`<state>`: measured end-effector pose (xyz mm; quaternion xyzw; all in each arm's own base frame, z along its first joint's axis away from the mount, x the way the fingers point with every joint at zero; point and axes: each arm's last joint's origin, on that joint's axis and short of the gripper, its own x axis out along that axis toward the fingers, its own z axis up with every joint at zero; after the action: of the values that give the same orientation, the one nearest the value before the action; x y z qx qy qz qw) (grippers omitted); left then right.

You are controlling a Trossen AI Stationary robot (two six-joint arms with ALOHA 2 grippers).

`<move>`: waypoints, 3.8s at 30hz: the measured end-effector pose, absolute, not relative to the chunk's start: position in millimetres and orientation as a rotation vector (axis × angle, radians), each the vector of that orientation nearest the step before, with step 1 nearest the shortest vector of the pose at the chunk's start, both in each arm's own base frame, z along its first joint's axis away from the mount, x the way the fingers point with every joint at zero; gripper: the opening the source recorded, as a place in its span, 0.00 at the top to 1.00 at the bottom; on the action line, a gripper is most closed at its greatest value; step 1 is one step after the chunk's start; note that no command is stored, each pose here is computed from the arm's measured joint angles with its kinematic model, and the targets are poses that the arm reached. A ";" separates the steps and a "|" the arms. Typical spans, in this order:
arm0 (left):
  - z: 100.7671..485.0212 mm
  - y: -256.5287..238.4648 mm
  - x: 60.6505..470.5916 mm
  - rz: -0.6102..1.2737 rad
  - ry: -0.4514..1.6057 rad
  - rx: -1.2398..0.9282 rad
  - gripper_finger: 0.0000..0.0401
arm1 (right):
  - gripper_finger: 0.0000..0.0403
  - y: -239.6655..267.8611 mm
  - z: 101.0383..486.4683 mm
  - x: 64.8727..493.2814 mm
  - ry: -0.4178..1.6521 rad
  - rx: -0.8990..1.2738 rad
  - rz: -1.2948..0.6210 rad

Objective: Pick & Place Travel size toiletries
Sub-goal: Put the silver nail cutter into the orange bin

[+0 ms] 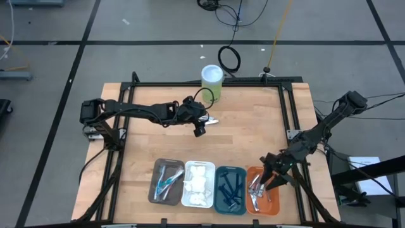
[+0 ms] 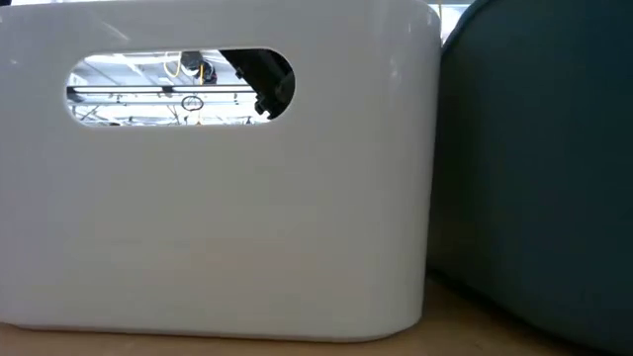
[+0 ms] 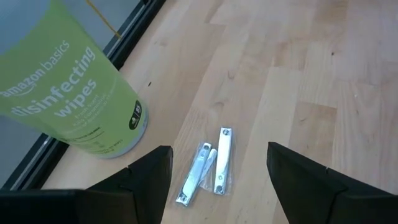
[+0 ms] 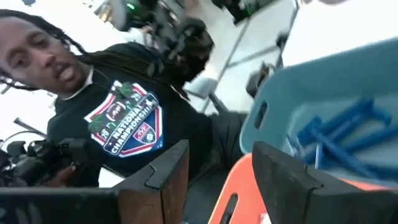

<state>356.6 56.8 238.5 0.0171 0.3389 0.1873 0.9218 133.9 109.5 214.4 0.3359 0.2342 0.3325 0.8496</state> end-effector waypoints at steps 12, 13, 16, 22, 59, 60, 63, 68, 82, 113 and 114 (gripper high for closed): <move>238.5 69.0 354.5 0.436 0.684 -0.031 0.36 | 0.59 64.2 227.6 109.2 0.323 0.441 0.598; 238.5 69.9 354.3 0.441 0.683 -0.038 0.36 | 0.59 59.4 227.0 107.6 0.305 0.404 0.543; 238.5 70.7 354.2 0.446 0.681 -0.048 0.36 | 0.59 45.8 226.9 103.8 0.236 0.281 0.354; 234.2 70.9 356.7 0.434 0.687 -0.054 0.36 | 0.59 22.7 235.0 91.1 0.182 0.107 0.041; 130.6 136.9 362.0 0.215 1.027 -0.035 0.50 | 0.59 -6.2 188.7 133.5 0.111 0.169 -0.031; 128.4 137.9 363.8 0.218 1.029 -0.036 0.52 | 0.59 -6.6 188.7 133.5 0.111 0.174 -0.034; 124.0 140.4 368.3 0.223 1.025 -0.029 0.57 | 0.59 -7.1 188.3 133.8 0.115 0.176 -0.038; 123.6 142.2 368.6 0.210 1.028 0.005 0.62 | 0.59 -7.0 187.4 134.1 0.124 0.177 -0.035; 124.2 142.2 361.8 0.215 1.080 -0.041 0.92 | 0.59 -7.1 185.3 135.3 0.142 0.177 -0.040; 213.7 36.2 350.7 -0.065 -0.042 -0.006 0.92 | 0.59 -13.2 199.1 164.3 -0.123 0.112 -0.180; 213.3 34.3 354.4 -0.068 -0.042 -0.003 0.92 | 0.59 -13.3 199.4 166.8 -0.142 0.112 -0.179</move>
<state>354.4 34.3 213.3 -0.0014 -0.0208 -0.0342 0.9992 166.8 -13.3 199.4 0.0557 -0.0708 -0.0892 0.9919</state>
